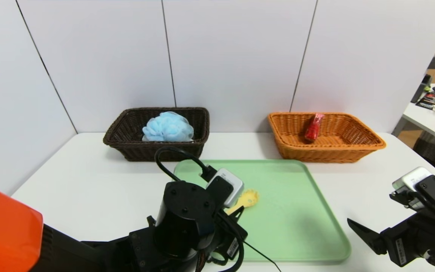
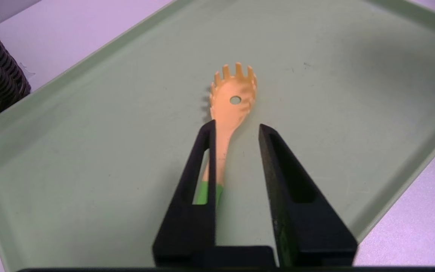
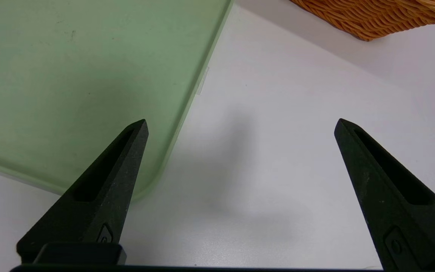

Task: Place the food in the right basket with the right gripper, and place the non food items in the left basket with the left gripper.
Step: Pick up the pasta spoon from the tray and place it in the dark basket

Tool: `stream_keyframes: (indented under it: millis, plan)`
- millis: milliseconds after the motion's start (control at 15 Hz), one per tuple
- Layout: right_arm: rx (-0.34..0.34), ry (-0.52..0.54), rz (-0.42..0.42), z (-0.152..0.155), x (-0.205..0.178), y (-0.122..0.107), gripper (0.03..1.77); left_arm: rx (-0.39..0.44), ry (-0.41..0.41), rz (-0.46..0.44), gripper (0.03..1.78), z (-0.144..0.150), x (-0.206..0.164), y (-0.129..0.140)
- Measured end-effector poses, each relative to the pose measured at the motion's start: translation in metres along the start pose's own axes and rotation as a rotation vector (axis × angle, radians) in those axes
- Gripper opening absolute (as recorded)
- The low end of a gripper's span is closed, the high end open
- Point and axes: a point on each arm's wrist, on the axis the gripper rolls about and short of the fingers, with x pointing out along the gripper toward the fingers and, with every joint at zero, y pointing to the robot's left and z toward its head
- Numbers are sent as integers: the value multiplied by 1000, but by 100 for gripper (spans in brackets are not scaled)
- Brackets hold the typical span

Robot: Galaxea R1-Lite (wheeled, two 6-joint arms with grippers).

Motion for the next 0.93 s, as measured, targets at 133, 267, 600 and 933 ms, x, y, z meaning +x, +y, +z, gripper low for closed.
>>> stream_keyframes:
  millis: [133, 267, 600, 933]
  plan:
    - [-1, 0, 0, 0, 0, 0, 170, 15, -12, 2, 77, 3, -1, 0]
    - [0, 1, 0, 0, 0, 0, 170, 13, -17, 2, 98, 4, -2, 1]
    - [-2, 1, 0, -1, 0, 0, 170, 24, 35, -8, 133, 2, -8, 3]
    - [-4, -3, 0, -1, -2, 0, 170, 22, 115, -23, 150, 0, -7, 14]
